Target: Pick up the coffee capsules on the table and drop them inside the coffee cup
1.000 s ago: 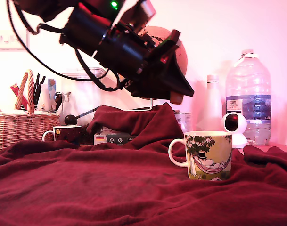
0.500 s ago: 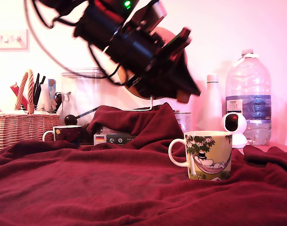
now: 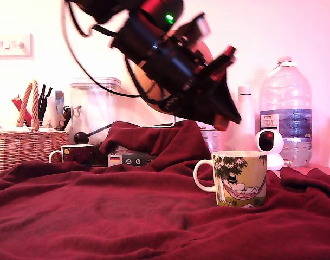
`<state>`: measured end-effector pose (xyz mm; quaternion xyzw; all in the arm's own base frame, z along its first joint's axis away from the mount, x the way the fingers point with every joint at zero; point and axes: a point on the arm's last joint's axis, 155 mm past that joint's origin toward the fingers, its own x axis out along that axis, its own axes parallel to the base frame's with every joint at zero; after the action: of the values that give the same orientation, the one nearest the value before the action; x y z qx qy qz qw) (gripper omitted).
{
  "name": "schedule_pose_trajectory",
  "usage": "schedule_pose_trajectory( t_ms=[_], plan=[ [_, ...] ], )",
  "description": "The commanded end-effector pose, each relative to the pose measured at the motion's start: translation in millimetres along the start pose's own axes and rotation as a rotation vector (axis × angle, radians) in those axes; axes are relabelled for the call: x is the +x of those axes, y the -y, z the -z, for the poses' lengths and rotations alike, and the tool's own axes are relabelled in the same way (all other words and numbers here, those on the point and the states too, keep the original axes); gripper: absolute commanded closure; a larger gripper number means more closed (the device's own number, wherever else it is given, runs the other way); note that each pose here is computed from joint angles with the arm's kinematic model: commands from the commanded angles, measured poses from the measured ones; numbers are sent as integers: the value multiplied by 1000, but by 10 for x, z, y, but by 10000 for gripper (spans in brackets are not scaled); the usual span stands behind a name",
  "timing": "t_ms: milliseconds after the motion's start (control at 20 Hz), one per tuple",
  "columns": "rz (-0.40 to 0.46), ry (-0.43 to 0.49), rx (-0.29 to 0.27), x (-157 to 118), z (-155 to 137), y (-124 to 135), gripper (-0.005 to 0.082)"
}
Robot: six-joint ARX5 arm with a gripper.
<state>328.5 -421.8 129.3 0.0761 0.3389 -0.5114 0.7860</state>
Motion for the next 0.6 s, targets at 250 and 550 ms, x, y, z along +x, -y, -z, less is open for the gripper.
schedule_pose_trajectory(
  t_ms=[250, 550],
  plan=[
    [16, -107, 9, 290, 149, -8, 571],
    [9, -118, 21, 338, 189, 3, 571]
  ],
)
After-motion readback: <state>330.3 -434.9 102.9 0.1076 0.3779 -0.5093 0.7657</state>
